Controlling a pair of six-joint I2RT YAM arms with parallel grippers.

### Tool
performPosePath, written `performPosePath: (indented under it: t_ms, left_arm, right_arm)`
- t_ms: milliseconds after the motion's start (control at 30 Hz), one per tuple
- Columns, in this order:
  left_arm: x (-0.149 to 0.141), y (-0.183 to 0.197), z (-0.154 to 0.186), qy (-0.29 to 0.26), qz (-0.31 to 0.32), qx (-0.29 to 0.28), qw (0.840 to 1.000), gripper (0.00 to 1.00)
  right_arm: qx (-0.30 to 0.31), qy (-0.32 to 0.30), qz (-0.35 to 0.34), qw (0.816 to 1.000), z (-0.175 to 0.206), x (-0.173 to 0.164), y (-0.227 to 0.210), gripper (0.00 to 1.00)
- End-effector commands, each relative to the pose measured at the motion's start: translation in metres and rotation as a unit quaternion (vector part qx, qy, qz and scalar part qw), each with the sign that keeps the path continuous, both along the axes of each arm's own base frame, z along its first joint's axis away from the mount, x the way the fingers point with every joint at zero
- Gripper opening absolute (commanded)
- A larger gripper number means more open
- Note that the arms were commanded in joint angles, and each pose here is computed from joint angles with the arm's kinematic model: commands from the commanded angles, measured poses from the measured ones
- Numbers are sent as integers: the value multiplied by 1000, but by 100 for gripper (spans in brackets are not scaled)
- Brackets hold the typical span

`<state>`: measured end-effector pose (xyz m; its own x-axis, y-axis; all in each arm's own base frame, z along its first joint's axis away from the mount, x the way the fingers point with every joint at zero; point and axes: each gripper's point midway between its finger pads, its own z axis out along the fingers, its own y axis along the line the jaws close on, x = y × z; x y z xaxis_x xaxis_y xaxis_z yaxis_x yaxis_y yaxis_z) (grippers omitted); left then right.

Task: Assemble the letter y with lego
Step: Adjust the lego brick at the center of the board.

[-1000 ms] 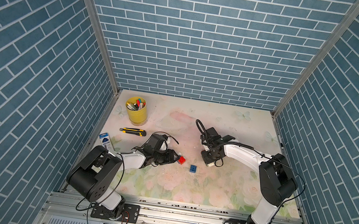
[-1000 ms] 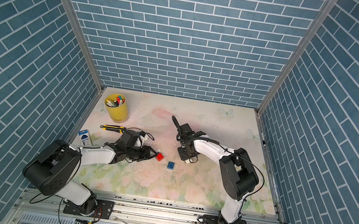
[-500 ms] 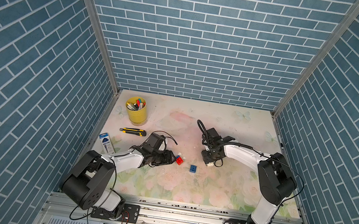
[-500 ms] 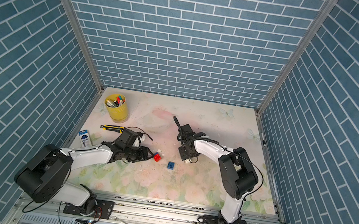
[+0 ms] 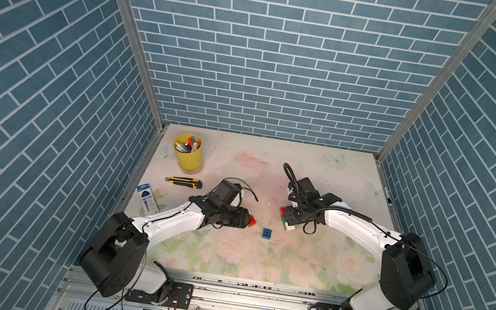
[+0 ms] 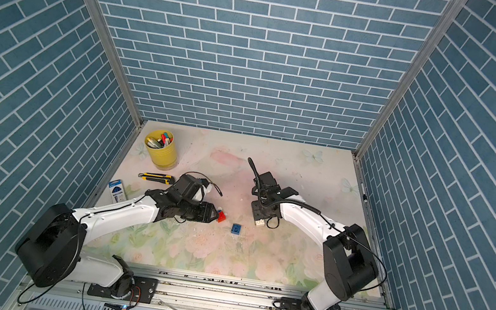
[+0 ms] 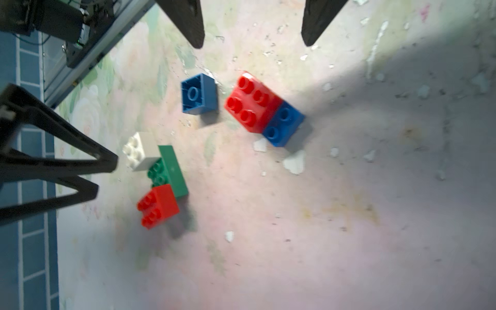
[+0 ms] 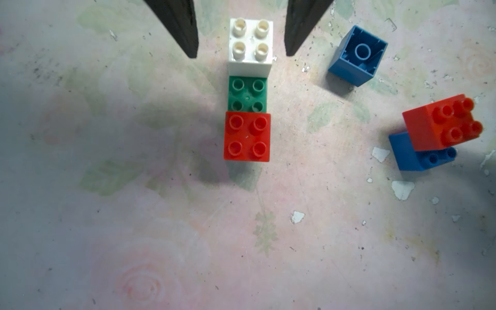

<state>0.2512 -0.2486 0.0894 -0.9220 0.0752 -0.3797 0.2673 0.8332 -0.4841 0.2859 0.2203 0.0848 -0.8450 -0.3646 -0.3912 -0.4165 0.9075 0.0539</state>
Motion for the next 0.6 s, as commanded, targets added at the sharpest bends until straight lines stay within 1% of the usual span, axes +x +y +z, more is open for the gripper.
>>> performPosePath:
  t_ms: [0, 100, 200, 233, 400, 467, 567]
  left_arm:
    - [-16, -11, -12, 11, -55, 67, 996, 60]
    - [-21, -29, -21, 27, -87, 113, 989, 61]
    - [-24, -37, -40, 53, -108, 174, 977, 61]
    - [-25, -40, -44, 58, -113, 185, 975, 61]
    - [-24, -47, -66, 82, -107, 217, 967, 62]
    - [-23, -53, -69, 80, -107, 207, 969, 62]
    - [-21, -59, -70, 78, -105, 199, 971, 59]
  right_arm:
    - [10, 6, -52, 999, -4, 0, -16, 53]
    - [16, 12, -70, 997, -12, -2, -22, 53]
    - [19, 15, -82, 996, -18, -4, -27, 54]
    - [19, 15, -86, 996, -20, -5, -29, 54]
    - [26, 19, -102, 994, -26, -9, -38, 54]
    - [28, 19, -105, 994, -28, -10, -40, 54]
    - [29, 23, -106, 994, -31, -11, -40, 53]
